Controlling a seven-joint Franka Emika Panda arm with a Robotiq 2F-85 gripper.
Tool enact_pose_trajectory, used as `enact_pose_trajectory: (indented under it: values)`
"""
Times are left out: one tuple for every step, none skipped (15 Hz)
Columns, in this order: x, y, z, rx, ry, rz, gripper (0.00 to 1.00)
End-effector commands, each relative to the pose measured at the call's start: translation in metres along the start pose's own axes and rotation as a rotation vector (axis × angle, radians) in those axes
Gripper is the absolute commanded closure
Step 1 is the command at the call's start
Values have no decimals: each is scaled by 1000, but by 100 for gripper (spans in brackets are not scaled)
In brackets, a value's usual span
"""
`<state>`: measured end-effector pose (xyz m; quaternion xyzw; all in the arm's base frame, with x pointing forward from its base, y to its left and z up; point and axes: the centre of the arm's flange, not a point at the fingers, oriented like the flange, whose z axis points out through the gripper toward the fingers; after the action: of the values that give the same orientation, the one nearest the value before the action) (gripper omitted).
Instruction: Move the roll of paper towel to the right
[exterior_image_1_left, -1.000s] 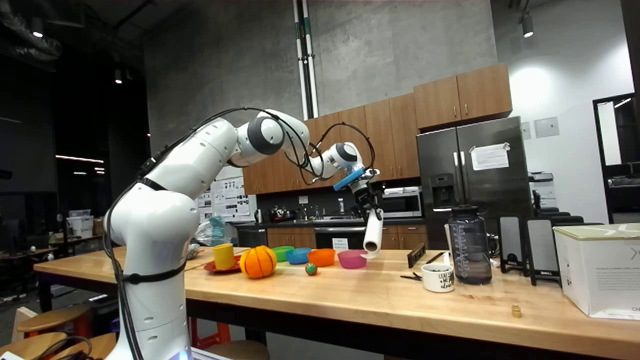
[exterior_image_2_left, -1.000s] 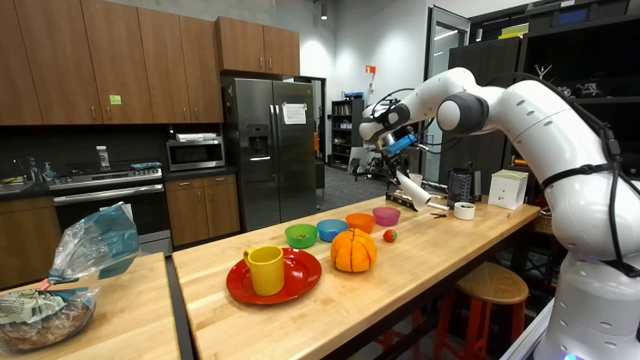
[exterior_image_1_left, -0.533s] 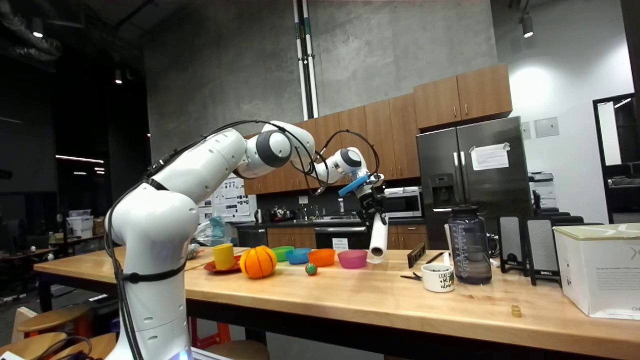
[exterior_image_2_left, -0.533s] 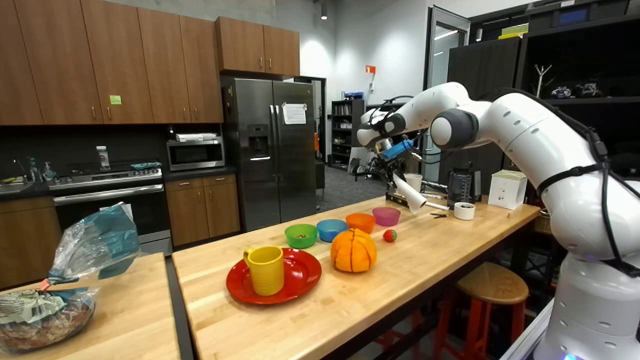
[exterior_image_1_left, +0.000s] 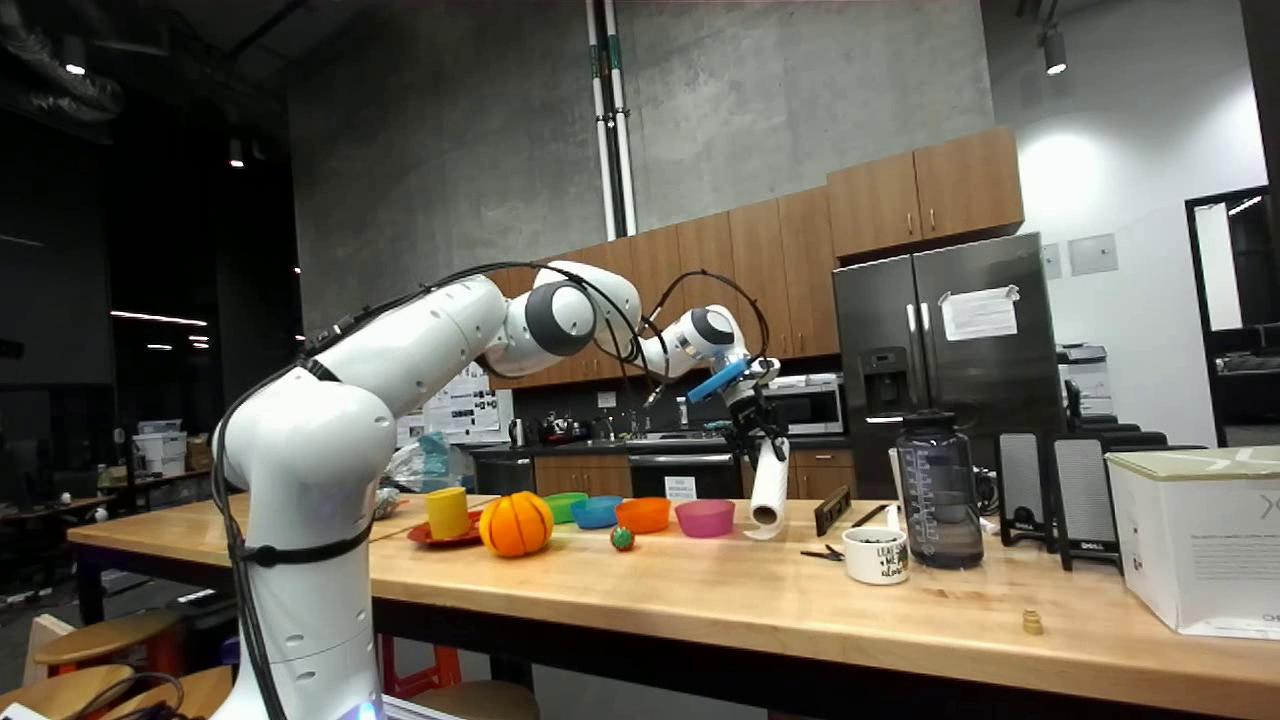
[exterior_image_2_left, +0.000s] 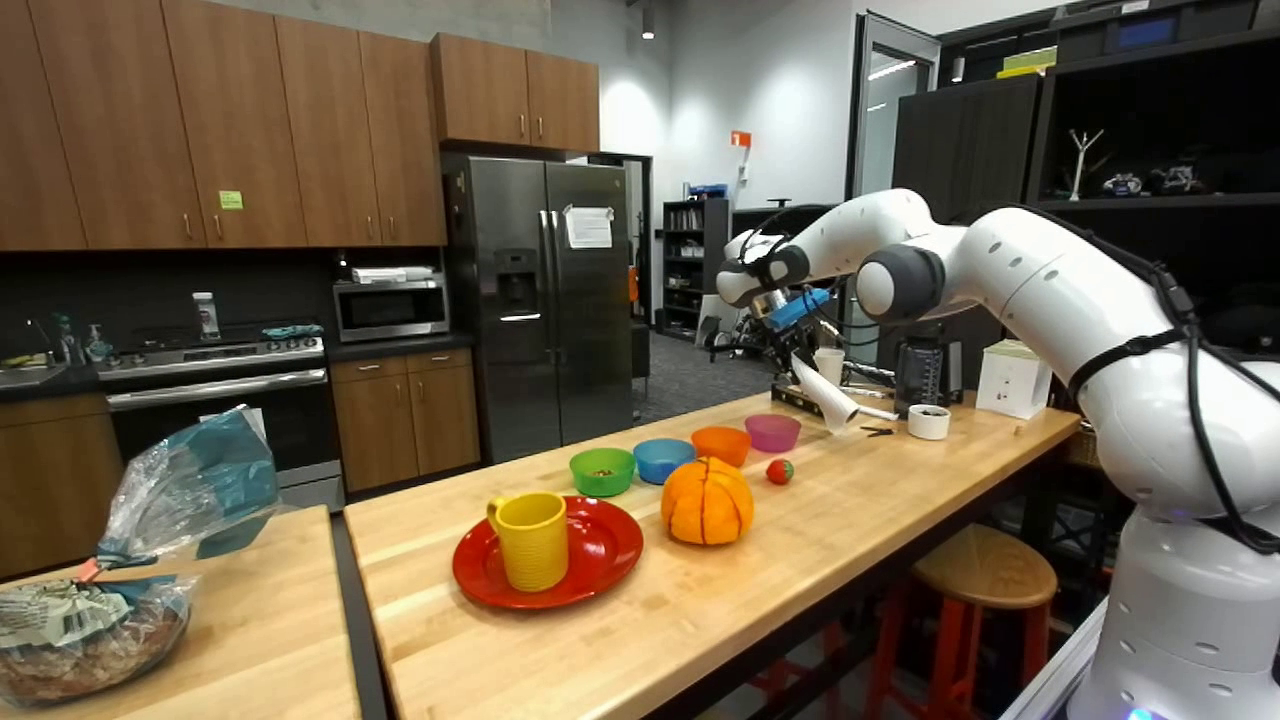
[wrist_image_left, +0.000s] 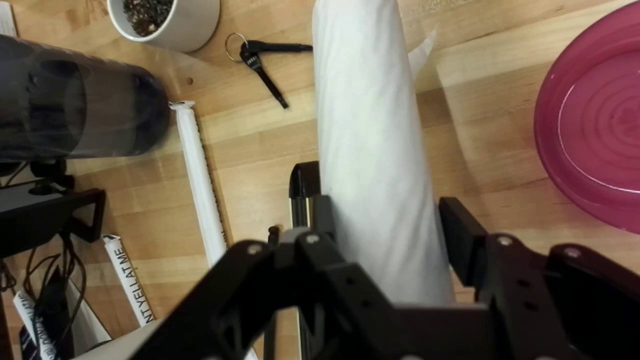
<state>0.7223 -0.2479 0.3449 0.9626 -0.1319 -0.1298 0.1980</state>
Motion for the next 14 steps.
enact_pose_trajectory:
  values:
    - [23, 5, -1, 19, -30, 22, 70]
    - [23, 4, 2, 21, -38, 22, 70]
    - [23, 2, 6, 23, -47, 19, 70]
    - [22, 1, 8, 25, -54, 16, 70]
    - [21, -1, 13, 25, -64, 15, 70]
    - [21, -3, 16, 26, -70, 13, 70]
    - [21, -4, 18, 26, -76, 12, 70]
    - [21, -5, 20, 27, -82, 9, 70]
    - [20, -6, 21, 26, -88, 7, 70]
    - [20, -7, 22, 25, -93, 7, 70]
    - [20, -8, 23, 25, -96, 6, 70]
    - [20, -8, 22, 24, -99, 5, 70]
    - [20, -9, 21, 22, -100, 2, 70]
    - [20, -9, 20, 22, -101, 1, 70]
